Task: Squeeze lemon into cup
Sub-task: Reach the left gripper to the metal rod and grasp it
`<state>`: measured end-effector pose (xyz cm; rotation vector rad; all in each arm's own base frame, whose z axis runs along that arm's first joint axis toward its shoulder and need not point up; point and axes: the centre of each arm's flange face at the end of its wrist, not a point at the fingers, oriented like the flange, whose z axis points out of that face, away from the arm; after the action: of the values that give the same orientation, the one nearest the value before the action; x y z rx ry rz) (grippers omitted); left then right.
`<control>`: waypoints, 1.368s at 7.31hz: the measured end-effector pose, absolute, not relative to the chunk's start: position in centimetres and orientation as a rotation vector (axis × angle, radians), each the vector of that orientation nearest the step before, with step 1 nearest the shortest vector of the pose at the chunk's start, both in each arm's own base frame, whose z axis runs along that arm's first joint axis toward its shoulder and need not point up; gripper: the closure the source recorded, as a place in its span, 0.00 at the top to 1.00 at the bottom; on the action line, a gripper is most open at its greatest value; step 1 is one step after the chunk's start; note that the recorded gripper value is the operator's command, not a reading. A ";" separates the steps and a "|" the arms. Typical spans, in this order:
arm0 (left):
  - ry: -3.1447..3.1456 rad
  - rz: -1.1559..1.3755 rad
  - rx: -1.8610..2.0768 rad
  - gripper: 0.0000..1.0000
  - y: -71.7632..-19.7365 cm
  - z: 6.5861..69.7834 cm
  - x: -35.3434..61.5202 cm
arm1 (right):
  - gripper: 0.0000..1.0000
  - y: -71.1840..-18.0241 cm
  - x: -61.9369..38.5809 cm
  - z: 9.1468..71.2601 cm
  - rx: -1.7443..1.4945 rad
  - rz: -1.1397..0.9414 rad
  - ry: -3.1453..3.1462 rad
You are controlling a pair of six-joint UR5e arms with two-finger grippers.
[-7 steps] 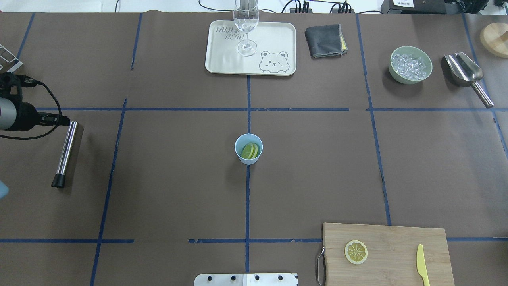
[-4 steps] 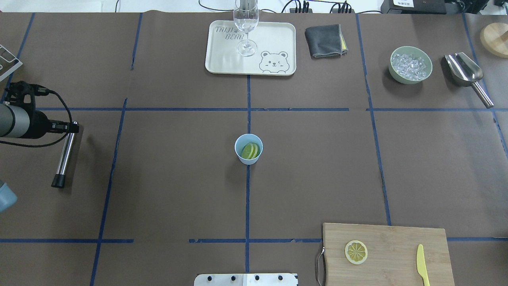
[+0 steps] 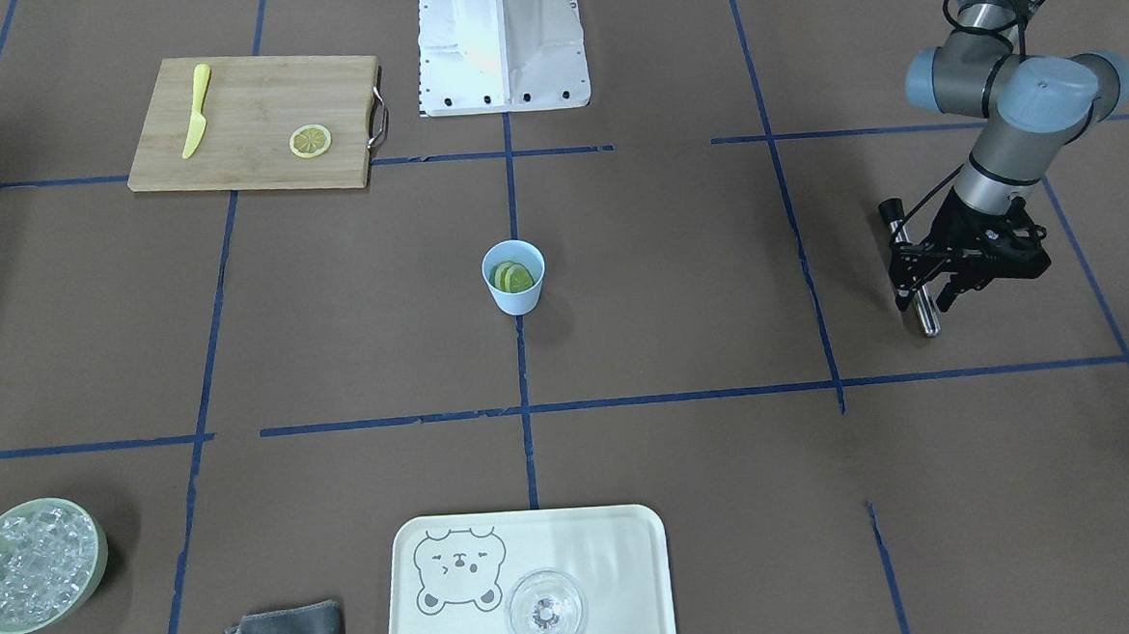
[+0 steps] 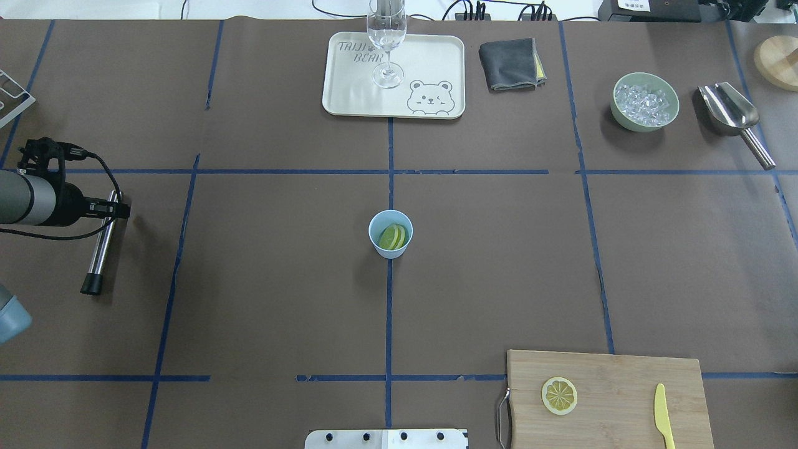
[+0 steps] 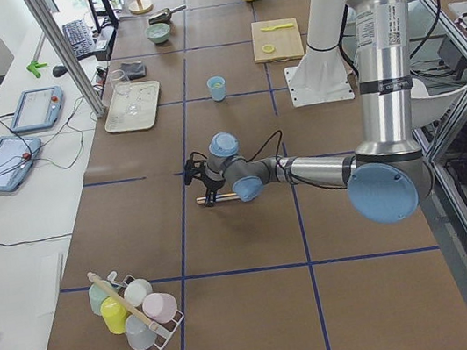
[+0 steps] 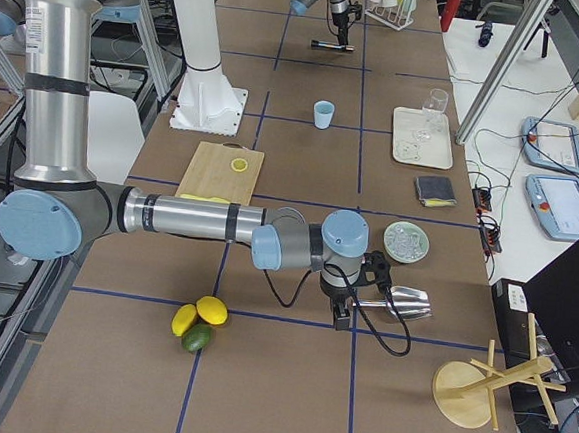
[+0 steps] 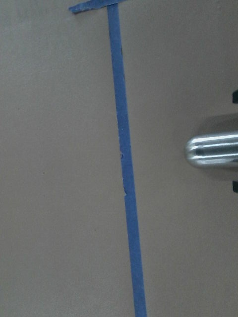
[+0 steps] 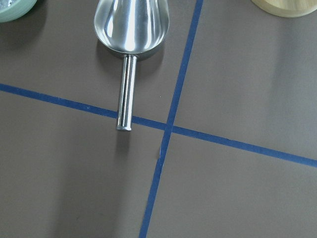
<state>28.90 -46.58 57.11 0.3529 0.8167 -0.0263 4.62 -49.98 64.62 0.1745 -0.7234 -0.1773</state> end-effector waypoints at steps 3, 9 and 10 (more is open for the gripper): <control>0.811 -0.025 0.349 0.60 -46.4 57.5 28.9 | 1.00 -50.0 4.6 64.7 0.174 -0.177 -0.722; 0.807 -0.025 0.348 0.00 -46.4 57.7 28.8 | 1.00 -50.1 4.6 64.4 0.179 -0.180 -0.721; 0.809 -0.021 0.357 0.00 -46.4 57.4 28.8 | 1.00 -50.2 4.6 64.4 0.180 -0.181 -0.721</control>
<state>28.80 -46.43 57.39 0.3574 0.8088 -0.0211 4.61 -50.16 64.40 0.1803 -0.7213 -0.1808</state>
